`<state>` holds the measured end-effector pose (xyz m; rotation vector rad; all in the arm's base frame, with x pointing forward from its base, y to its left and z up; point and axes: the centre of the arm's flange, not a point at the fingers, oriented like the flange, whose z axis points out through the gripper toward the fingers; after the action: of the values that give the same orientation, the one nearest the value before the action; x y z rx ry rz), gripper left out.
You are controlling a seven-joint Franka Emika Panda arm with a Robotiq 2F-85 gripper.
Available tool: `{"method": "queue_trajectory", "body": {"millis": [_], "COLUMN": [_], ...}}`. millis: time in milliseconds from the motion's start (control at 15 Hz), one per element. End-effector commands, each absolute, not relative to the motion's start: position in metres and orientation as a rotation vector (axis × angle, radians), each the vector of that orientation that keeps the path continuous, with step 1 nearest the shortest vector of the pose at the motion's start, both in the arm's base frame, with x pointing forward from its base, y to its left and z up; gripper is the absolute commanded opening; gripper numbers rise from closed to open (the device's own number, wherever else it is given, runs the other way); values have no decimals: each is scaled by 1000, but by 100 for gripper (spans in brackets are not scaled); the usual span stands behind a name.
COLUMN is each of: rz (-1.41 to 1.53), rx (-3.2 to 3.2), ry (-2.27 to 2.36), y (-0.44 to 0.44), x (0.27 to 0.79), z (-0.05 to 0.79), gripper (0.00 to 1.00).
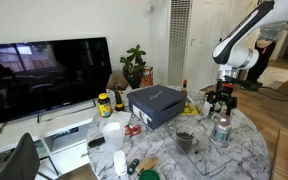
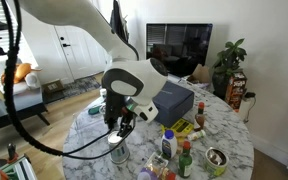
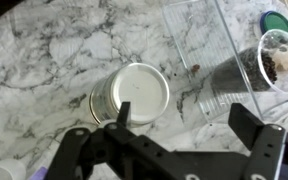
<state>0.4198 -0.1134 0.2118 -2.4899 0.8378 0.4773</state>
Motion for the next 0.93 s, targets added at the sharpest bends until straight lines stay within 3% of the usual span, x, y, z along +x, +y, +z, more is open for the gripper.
{"method": "queue_trajectory", "body": {"millis": [0,867], "rz": [664,1005], "rx": [-2426,-2184], "ry": [938,977], "y": [-126,-149], "x": [430,431], "z": [184,124], "gripper": [100,100]}}
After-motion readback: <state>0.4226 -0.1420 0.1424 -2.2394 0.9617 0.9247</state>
